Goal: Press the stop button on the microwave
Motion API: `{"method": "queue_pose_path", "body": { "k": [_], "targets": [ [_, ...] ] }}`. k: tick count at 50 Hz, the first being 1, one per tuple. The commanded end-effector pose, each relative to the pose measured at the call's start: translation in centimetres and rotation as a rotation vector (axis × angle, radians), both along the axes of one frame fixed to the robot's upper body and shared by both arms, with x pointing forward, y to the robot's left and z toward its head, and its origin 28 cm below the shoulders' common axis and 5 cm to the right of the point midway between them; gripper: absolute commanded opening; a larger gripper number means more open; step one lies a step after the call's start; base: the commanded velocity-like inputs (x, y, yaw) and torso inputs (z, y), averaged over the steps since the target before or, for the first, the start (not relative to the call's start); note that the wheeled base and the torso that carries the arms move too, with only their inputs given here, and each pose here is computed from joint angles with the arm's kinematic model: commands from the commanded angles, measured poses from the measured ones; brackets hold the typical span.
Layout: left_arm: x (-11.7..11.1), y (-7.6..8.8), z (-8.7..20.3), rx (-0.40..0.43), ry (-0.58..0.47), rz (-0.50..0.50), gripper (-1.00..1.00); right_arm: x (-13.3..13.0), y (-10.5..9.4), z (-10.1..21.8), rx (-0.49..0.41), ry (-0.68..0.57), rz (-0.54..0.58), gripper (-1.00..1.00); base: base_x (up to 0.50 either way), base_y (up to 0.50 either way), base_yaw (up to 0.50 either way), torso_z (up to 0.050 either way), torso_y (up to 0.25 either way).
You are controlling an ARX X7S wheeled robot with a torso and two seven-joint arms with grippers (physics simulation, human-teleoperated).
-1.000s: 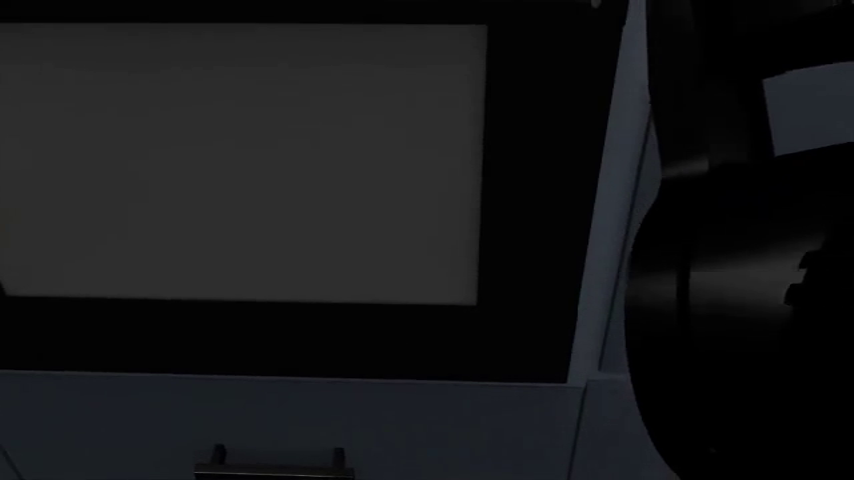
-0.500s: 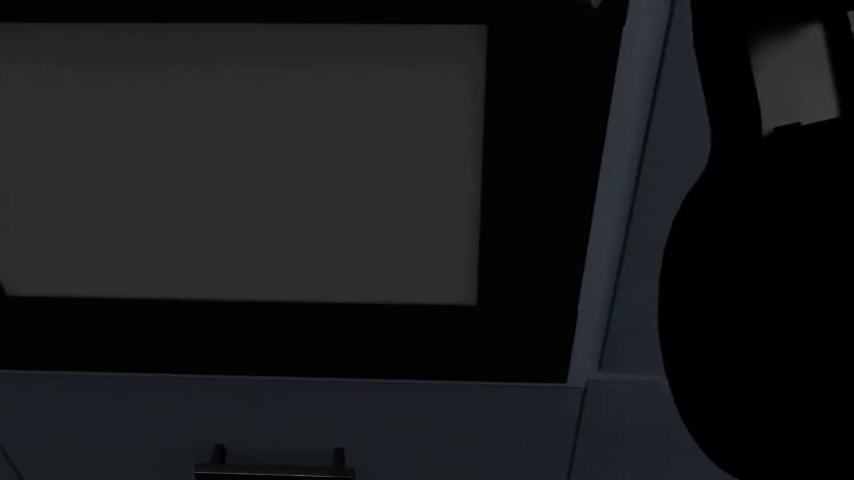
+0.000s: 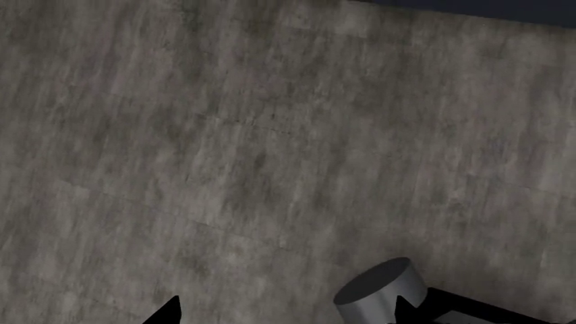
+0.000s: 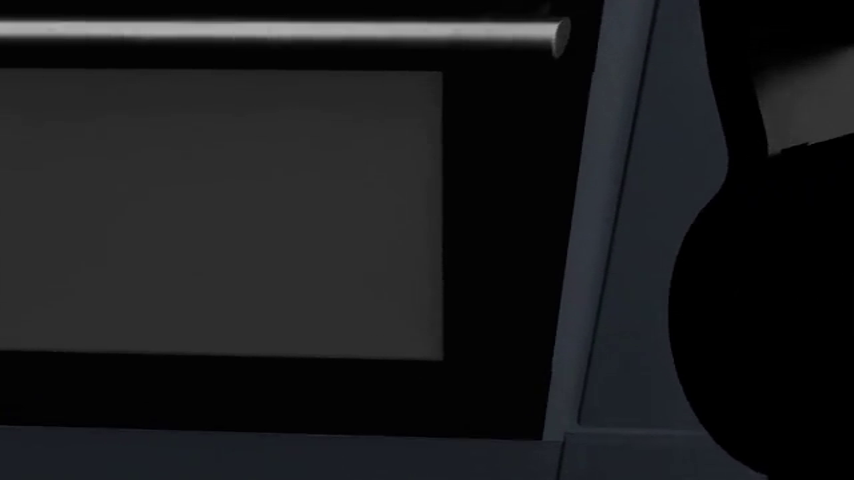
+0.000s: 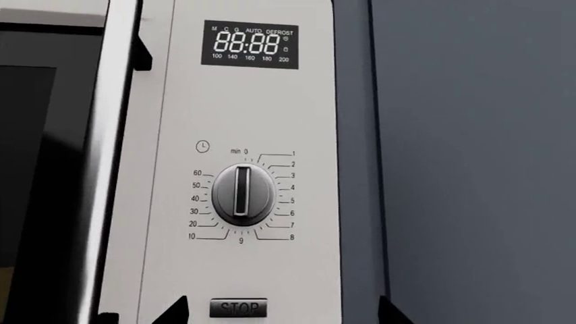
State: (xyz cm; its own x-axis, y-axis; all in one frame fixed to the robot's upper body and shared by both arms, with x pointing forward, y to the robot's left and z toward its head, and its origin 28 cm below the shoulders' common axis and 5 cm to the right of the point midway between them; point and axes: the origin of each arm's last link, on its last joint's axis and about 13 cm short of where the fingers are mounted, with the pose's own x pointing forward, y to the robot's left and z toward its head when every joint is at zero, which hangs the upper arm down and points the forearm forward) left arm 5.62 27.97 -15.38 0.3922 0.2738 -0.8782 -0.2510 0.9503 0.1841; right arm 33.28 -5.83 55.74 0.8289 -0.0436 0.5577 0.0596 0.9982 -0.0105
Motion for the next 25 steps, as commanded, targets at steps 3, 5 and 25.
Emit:
{"method": "queue_pose_path", "body": {
  "k": [3, 5, 25],
  "targets": [
    [-0.2, 0.0, 0.0, 0.000, 0.006, 0.001, 1.00, 0.6, 0.5, -0.8, -0.001, 0.011, 0.015, 1.00, 0.00, 0.00, 0.00, 0.000, 0.000],
    [-0.2, 0.0, 0.0, 0.000, 0.006, 0.001, 1.00, 0.8, 0.6, -1.1, -0.005, 0.035, 0.027, 1.00, 0.00, 0.00, 0.00, 0.000, 0.000],
    [-0.2, 0.0, 0.0, 0.000, 0.006, 0.001, 1.00, 1.8, 1.8, -3.0, -0.033, 0.083, 0.052, 1.00, 0.12, 0.00, 0.00, 0.000, 0.000]
  ]
}}
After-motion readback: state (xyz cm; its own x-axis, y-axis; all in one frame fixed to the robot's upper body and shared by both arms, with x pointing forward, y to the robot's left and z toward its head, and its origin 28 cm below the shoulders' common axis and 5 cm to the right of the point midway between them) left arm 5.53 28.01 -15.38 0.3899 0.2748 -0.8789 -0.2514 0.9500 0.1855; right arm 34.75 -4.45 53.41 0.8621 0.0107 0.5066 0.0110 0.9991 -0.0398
